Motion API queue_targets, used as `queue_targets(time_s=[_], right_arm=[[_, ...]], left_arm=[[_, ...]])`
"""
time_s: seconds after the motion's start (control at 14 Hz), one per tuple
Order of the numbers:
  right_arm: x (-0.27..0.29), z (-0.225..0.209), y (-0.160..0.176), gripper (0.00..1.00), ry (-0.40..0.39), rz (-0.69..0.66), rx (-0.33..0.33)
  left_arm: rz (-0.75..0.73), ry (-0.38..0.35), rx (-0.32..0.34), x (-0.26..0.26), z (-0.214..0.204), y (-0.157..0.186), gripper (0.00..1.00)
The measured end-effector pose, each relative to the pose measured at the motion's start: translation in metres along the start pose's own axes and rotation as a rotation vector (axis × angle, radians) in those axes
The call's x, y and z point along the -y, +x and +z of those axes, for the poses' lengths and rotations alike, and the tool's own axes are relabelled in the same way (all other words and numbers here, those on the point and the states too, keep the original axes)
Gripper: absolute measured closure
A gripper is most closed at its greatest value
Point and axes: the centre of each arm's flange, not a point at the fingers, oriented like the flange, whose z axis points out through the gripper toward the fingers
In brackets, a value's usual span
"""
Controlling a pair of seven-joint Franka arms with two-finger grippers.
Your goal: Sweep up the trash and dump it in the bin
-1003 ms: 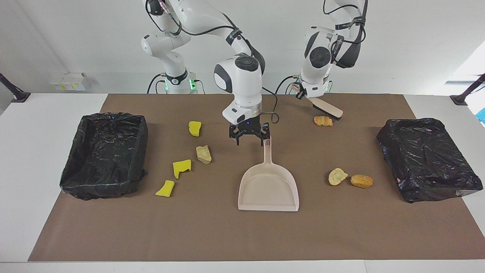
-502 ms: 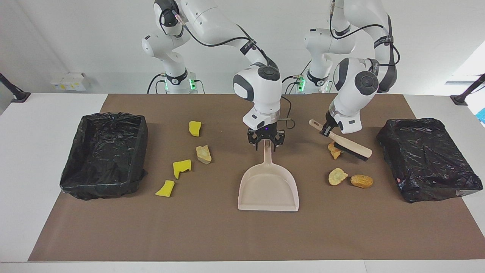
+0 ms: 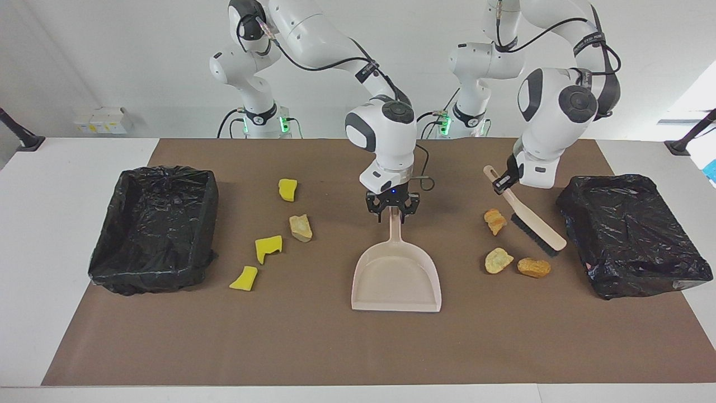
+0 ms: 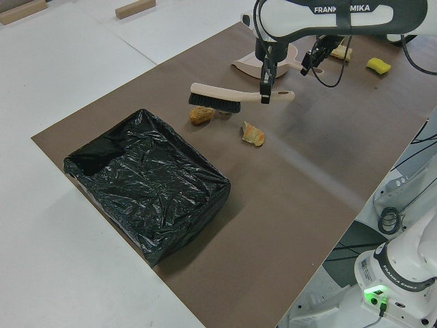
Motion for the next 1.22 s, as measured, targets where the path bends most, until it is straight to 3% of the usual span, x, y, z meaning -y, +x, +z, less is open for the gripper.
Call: queue_targets(time_s=[0.07,0.14,0.21,0.43,0.64,1.0,1.22], right_arm=[[0.0,0.0,0.0,0.48,0.0,-0.019,-0.001],[0.0,0.0,0.0,0.63,-0.001,-0.047,-0.001],[-0.001,0.0,0.001,0.69,-0.002,-0.079,0.0],[-0.011,-0.006,0.009,0.69,-0.016,-0.181,0.007],[-0.035,-0.04,0.023,0.69,-0.041,-0.281,0.034],[-0.089,-0.108,0.044,0.69,-0.054,-0.527,0.067],[-0.117,-0.108,0.039,0.69,-0.054,-0.782,0.113]], left_arm=[[0.112,0.008,-0.041,0.011,-0.002,0.011,0.74],[0.214,0.013,-0.071,0.017,-0.003,0.018,0.74],[0.331,0.022,-0.094,0.022,-0.002,0.025,0.74],[0.695,0.108,-0.105,0.031,0.012,0.045,0.74],[1.016,0.191,-0.142,0.038,0.016,0.075,0.74],[1.246,0.244,-0.206,0.042,0.039,0.11,0.74],[1.407,0.286,-0.209,0.057,0.052,0.128,0.74]])
